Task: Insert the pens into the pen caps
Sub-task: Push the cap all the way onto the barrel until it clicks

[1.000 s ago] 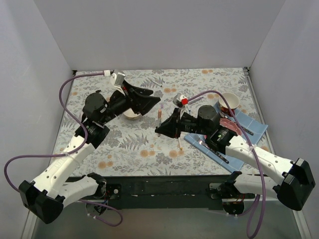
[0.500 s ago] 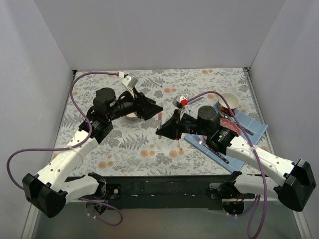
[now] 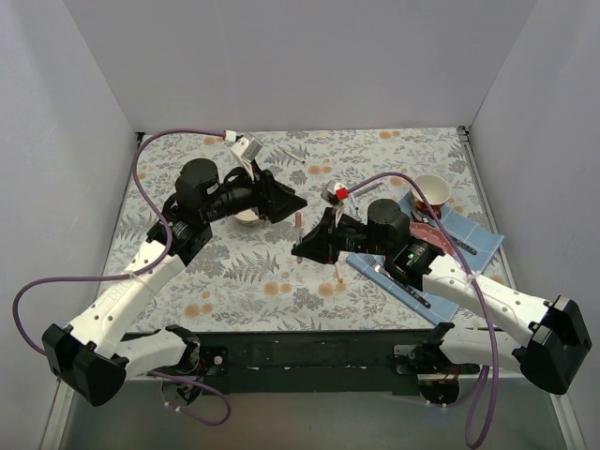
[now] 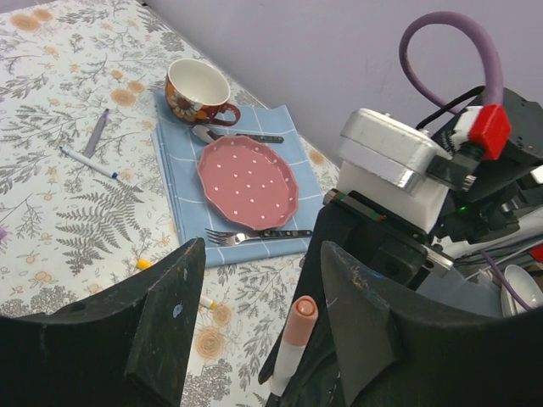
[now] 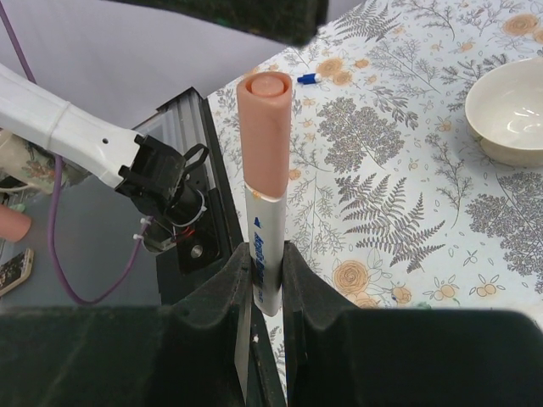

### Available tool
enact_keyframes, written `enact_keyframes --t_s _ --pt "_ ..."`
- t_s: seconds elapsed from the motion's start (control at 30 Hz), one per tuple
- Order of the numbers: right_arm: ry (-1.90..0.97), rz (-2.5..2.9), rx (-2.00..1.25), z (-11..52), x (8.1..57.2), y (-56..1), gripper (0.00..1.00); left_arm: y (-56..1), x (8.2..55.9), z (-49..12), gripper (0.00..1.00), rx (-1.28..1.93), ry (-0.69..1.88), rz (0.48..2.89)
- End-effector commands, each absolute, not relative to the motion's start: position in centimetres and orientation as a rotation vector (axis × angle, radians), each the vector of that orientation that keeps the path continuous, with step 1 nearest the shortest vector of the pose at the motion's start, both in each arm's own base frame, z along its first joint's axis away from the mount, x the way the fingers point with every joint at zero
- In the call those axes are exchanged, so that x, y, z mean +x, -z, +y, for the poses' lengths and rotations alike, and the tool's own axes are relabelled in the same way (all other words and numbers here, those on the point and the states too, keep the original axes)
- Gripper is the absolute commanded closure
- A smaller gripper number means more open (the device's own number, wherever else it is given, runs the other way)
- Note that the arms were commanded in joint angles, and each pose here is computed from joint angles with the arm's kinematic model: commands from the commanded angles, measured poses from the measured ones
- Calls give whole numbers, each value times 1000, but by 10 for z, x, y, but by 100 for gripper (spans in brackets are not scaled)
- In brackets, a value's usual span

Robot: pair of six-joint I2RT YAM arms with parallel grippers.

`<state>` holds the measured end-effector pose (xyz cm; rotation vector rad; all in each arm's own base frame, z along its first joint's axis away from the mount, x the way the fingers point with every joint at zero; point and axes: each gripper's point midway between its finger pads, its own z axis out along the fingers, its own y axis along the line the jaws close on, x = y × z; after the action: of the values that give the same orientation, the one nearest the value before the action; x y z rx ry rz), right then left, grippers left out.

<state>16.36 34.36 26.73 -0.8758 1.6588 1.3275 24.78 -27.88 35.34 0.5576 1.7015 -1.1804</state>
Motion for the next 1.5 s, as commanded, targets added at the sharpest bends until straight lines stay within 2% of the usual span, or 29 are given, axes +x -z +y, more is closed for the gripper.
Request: enact_keyframes --t_s 0.0,0.53,0.67,1.0,1.07,1.1,1.17,1.2,1.23,1.47 --pt "-1327 1610 -878 348 167 -282 99 -370 235 -281 46 616 1222 1675" --pt "-1325 1635 -863 352 172 -280 99 -332 236 -273 55 618 1144 1800" --pt "-1329 1637 -866 354 172 -281 99 -328 234 -274 60 633 1151 1808" --pt "-1326 1652 -866 358 175 -280 99 -316 229 -274 62 652 1167 1841" --pt "-1324 1655 -863 358 176 -279 99 -313 228 -274 66 656 1168 1849" --pt "-1323 1657 -862 358 177 -279 99 -311 228 -274 77 656 1168 1856" --pt "-1320 1654 -860 359 178 -281 99 -307 228 -274 88 644 1173 1876" --pt "-1308 1668 -847 359 180 -280 99 -305 228 -274 96 640 1178 1882" --pt "-1295 1670 -840 358 182 -280 99 -303 226 -275 99 642 1187 1890" --pt "-1226 1649 -799 364 203 -303 99 -278 212 -271 100 612 1235 1947"
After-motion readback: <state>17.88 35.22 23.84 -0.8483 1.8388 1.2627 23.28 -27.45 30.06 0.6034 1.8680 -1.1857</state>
